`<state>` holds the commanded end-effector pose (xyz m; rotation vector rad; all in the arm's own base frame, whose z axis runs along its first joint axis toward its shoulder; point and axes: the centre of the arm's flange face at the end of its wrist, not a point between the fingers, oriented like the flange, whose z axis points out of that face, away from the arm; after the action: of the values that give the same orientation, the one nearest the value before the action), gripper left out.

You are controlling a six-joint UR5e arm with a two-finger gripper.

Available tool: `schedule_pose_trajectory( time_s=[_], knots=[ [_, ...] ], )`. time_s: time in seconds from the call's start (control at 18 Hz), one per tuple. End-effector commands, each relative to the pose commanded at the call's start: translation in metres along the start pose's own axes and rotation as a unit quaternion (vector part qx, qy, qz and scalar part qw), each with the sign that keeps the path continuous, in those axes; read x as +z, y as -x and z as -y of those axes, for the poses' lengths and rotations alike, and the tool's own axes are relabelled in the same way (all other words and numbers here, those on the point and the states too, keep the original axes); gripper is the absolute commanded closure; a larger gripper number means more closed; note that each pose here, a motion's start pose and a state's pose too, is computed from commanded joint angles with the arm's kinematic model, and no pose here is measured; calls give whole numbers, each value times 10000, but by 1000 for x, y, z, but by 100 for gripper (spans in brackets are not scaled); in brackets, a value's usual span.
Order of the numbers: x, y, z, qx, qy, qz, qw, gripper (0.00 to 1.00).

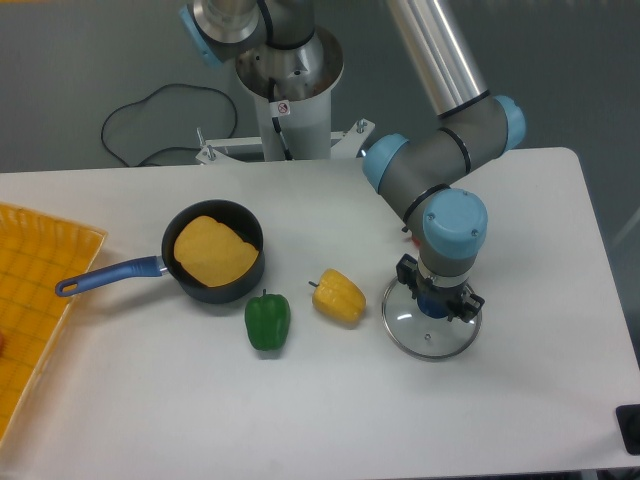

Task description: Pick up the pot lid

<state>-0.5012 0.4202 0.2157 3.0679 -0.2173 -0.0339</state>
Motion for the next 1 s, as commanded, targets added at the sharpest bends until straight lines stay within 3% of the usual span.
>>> schedule_pose_trajectory(
  time_s=[0.44,1.0],
  knots=[
    [-18,6,1,6,25,-89,10000,61],
    [-46,6,16,158,-69,137,9998,62]
  ],
)
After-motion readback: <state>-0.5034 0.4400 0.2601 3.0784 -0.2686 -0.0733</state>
